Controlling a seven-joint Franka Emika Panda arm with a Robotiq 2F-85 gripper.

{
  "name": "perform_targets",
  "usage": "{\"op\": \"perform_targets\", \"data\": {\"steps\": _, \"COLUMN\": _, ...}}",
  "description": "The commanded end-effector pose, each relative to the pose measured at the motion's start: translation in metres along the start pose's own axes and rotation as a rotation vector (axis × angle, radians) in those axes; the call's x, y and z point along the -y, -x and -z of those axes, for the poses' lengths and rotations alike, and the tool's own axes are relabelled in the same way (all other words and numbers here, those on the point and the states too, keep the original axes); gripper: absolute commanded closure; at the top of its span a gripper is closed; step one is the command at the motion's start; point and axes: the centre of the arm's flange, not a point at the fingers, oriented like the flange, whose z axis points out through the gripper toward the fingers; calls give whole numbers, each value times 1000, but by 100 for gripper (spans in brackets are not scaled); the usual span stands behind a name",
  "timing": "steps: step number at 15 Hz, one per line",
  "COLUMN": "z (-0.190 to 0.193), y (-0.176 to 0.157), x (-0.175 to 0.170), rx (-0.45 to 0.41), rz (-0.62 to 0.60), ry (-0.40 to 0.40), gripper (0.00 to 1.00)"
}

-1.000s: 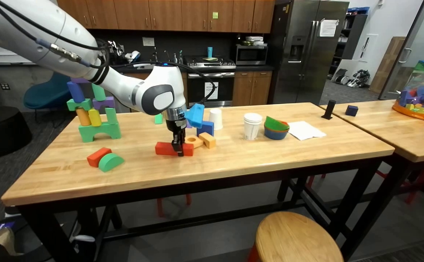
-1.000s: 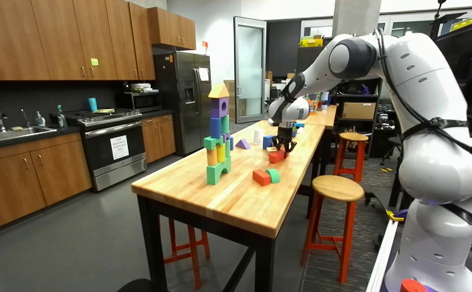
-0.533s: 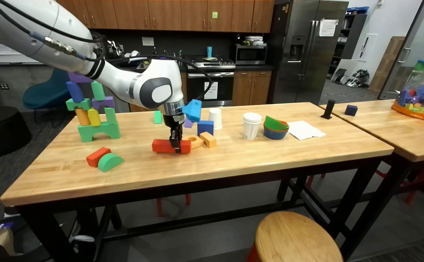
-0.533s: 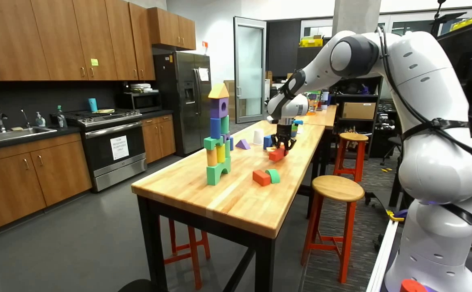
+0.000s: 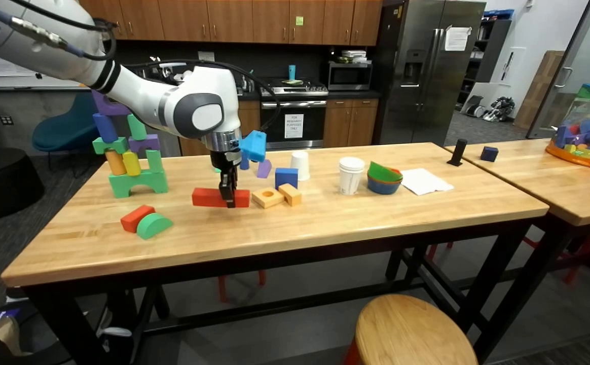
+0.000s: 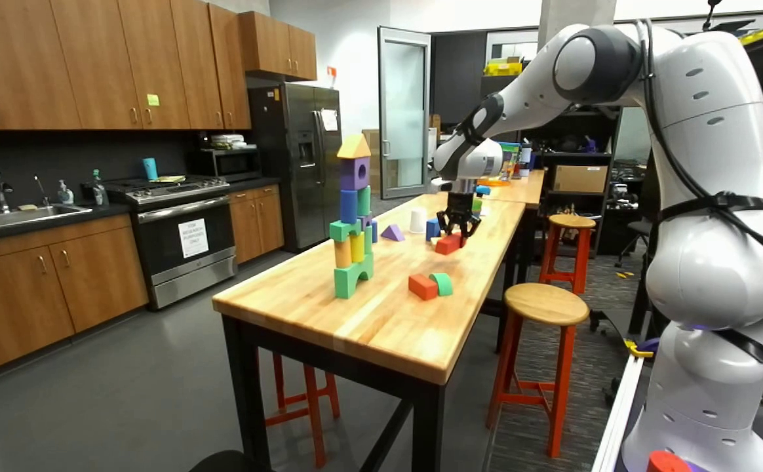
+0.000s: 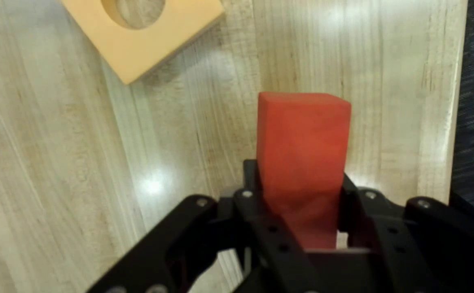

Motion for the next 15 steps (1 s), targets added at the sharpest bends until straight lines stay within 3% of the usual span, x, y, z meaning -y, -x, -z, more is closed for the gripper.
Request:
{"op": "perform_targets", "data": {"steps": 1, "z": 12, "y": -19, "x": 16, "rx": -15, "rz": 23, "ry": 7, "gripper": 84}}
{"op": "perform_targets", "data": {"steps": 10, "z": 13, "y": -47, "x": 37, "rx": -16, "rz": 83, "ry": -27, "gripper": 84}}
{"op": "perform_targets", "data": {"steps": 15, "z": 5, "y": -44, "x": 52, "rx": 16, "rz": 129, "ry": -78, "gripper": 84}}
